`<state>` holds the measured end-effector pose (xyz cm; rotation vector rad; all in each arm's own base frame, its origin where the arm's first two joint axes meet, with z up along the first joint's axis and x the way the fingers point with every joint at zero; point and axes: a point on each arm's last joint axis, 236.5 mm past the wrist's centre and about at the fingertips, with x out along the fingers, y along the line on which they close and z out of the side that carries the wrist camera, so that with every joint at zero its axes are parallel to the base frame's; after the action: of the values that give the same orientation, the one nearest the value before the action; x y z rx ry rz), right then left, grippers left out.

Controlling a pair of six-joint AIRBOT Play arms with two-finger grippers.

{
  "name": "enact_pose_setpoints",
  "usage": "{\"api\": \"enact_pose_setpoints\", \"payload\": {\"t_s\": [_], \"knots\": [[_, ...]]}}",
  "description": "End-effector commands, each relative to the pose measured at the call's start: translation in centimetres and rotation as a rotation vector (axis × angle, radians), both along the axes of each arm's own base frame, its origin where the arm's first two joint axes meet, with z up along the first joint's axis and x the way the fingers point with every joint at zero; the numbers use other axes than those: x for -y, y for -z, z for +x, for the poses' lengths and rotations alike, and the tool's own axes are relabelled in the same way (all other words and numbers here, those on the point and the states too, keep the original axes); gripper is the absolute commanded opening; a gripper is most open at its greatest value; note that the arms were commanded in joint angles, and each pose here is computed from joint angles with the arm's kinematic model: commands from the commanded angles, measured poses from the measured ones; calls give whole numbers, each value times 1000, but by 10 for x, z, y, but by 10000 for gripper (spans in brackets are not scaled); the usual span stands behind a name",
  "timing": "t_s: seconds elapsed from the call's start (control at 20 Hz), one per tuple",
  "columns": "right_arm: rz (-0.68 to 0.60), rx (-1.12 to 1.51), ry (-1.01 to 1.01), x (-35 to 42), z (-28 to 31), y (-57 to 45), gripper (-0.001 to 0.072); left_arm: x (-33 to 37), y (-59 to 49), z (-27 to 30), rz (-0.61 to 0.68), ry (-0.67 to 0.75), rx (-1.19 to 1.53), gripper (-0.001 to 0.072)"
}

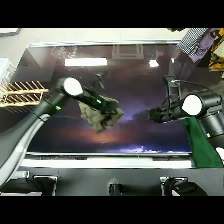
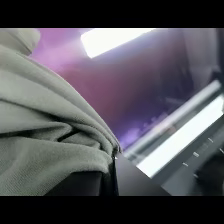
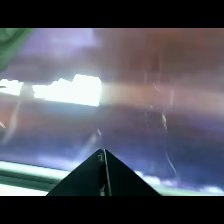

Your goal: Fold the clothes and pants, and hang the long-sleeved shirts on hangers.

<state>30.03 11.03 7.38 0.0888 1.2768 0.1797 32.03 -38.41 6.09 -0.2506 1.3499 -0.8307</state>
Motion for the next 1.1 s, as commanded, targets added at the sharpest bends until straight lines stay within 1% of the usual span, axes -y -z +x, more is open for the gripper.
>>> {"api": "enact_pose_setpoints", "payload": {"t_s": [0.0, 0.15, 0.25, 0.3, 0.35, 0.4, 0.45, 0.6, 0.65, 0.7, 0.75, 0.85, 0.95, 1.0, 1.05], "knots": [[-111, -83, 42, 29, -22, 4, 37, 62, 25, -47, -21, 83, -26, 16], [-200, -92, 91, 52, -25, 3, 37, 77, 73, -64, 38, 116, -95, 17], [-210, -85, 94, 55, -24, 3, 36, 71, 77, -57, 39, 95, -117, 30], [-198, -77, 92, 52, -22, 3, 36, 64, 69, -49, 32, 82, -109, 144], [-177, -66, 106, 48, -19, 2, 37, 54, 59, -39, 24, 79, -93, 302], [-142, -51, 131, 42, -15, 1, 37, 39, 46, -30, 21, 84, -74, 434], [-98, -27, 165, 34, -8, -1, 37, 19, 32, -21, 28, 88, -50, 459], [20, 47, 262, 28, 17, -14, 38, -57, -8, 10, 119, 34, 64, 478], [53, 75, 316, 39, 27, -23, 59, -86, -23, 22, 155, -6, 114, 478], [89, 102, 380, 54, 37, -32, 59, -111, -39, 31, 177, -50, 156, 478], [141, 128, 447, 72, 47, -40, 82, -135, -54, 40, 187, -102, 194, 478], [268, 147, 491, 93, 59, -47, 103, -172, -82, 53, 177, -197, 249, 475], [374, 105, 443, 98, 64, -35, 215, -199, -95, 62, 175, -269, 272, 475], [399, 64, 408, 97, 62, -21, 306, -208, -96, 66, 177, -294, 273, 475], [407, 2, 366, 94, 56, 1, 324, -216, -96, 70, 180, -314, 270, 475]]}}
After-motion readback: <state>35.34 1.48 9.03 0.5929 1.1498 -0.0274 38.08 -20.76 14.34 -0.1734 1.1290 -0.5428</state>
